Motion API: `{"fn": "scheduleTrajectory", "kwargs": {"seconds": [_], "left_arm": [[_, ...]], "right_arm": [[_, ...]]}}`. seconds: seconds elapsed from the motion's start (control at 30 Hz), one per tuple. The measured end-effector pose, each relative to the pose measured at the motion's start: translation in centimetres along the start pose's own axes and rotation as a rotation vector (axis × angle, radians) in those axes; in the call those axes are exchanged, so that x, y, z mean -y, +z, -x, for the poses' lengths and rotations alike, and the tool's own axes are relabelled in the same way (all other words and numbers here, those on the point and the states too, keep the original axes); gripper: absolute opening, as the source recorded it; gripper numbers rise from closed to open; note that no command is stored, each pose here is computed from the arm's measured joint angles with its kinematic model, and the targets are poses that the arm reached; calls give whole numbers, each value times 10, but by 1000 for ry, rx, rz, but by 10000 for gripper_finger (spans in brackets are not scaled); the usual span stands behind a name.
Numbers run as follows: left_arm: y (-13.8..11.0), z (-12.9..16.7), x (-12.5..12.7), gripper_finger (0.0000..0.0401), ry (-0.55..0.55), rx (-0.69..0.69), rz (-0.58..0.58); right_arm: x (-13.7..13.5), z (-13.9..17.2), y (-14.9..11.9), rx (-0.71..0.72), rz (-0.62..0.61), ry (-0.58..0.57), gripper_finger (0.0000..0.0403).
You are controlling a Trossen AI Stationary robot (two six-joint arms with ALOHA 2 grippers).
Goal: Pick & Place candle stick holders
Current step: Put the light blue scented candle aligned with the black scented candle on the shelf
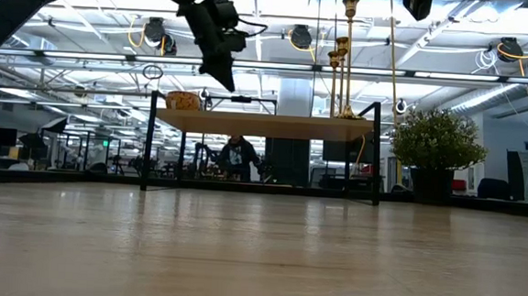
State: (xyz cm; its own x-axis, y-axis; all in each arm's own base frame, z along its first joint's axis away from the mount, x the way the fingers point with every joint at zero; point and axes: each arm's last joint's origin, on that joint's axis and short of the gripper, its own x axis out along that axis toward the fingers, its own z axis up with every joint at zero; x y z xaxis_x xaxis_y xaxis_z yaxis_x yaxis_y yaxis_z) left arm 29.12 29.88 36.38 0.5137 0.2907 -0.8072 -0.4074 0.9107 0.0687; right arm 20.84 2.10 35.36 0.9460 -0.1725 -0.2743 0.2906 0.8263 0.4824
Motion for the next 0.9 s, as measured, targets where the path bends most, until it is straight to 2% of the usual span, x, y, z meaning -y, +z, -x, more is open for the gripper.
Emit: {"fn": "scheduleTrajectory", "kwargs": {"seconds": [0.27,0.47,0.67,0.9], "left_arm": [[0,-34,1,1,67,-73,18],[-3,-34,-6,1,106,-94,29],[-16,-31,-14,1,82,-184,57],[-18,-30,-16,1,35,-186,68]], "right_arm": [[0,0,0,3,-22,1,0],[0,0,0,3,-31,2,0],[0,0,0,6,-31,4,0],[-1,0,1,6,-26,4,0]]}}
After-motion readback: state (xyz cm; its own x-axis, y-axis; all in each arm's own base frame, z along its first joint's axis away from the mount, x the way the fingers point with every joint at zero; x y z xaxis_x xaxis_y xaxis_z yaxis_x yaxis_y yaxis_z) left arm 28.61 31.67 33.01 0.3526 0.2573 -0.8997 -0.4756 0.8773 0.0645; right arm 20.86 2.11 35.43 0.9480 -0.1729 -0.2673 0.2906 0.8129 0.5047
